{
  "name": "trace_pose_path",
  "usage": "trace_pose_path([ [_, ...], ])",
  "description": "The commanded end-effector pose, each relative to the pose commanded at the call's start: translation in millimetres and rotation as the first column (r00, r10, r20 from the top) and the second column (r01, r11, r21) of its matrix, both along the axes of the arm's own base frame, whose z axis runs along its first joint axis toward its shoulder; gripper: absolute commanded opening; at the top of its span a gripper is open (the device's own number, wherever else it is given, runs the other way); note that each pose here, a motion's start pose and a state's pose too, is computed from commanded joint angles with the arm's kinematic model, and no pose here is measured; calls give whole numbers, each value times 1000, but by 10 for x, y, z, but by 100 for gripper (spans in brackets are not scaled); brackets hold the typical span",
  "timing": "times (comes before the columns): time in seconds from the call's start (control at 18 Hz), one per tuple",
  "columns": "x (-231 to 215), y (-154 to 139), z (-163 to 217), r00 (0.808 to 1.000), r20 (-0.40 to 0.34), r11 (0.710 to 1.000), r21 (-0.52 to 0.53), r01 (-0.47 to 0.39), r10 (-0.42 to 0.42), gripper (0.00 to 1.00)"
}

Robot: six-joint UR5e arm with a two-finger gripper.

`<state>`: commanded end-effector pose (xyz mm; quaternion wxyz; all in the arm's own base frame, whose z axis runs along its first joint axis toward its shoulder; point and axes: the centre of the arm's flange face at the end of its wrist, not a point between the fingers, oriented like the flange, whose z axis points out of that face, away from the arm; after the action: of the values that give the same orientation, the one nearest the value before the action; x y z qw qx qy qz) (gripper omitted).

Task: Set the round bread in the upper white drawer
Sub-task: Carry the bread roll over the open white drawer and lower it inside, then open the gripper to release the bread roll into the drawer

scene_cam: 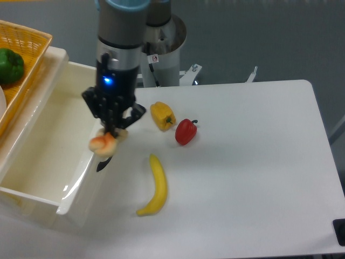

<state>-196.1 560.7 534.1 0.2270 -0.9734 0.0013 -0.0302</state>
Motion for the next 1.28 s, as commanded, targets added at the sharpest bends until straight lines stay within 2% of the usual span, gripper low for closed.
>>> trace_pose_path([
  [0.33, 433, 141, -157, 997, 55, 999, -11, 50, -50, 4],
  [0.44, 542, 163, -244, 996, 63, 997, -25, 70, -69, 11],
  [0.61, 563, 163, -326, 995, 63, 997, -27, 78, -76, 27],
  [0.67, 577, 172, -344, 995, 62, 996, -26, 82, -80, 35],
  [0.72, 601, 185, -349, 995, 61, 996, -24, 86, -85, 48],
  [0.83, 599, 186, -345, 995, 59, 996, -23, 83, -82, 86],
  [0.89, 599, 186, -345, 995, 60, 996, -23, 82, -80, 96],
  [1.0, 599, 186, -345, 995, 60, 996, -23, 81, -79, 99],
  [1.28, 600, 186, -345, 995, 62, 997, -23, 80, -78, 99],
])
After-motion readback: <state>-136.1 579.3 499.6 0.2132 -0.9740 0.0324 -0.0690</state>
